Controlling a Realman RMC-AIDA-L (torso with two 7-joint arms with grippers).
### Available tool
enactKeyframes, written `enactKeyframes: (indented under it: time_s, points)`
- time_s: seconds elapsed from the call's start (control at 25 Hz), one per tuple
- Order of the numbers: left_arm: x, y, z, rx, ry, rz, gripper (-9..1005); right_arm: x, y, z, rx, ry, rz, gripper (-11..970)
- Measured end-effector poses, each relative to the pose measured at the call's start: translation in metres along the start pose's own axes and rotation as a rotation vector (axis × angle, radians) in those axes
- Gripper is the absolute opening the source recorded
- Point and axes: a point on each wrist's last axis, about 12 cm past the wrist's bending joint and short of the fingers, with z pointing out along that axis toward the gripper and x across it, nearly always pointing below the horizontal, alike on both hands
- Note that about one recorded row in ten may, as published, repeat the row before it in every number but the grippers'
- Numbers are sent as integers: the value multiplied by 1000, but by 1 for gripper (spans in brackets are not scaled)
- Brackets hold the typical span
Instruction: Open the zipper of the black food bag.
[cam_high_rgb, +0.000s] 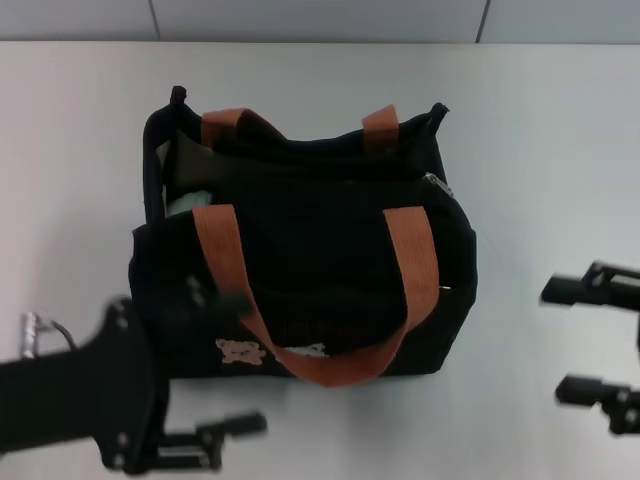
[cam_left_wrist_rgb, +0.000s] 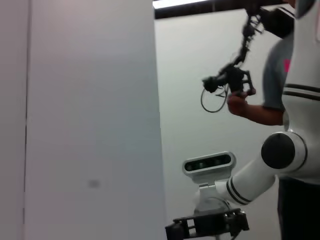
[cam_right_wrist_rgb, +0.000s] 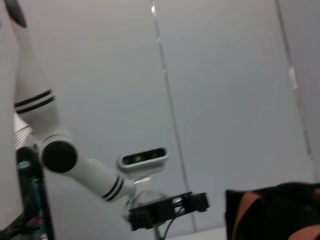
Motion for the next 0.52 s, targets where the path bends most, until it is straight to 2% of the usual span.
enactKeyframes:
  time_s: [0.52]
  points:
    - [5, 0, 3, 1, 25, -35, 800, 2, -3, 7, -7, 4, 8, 756]
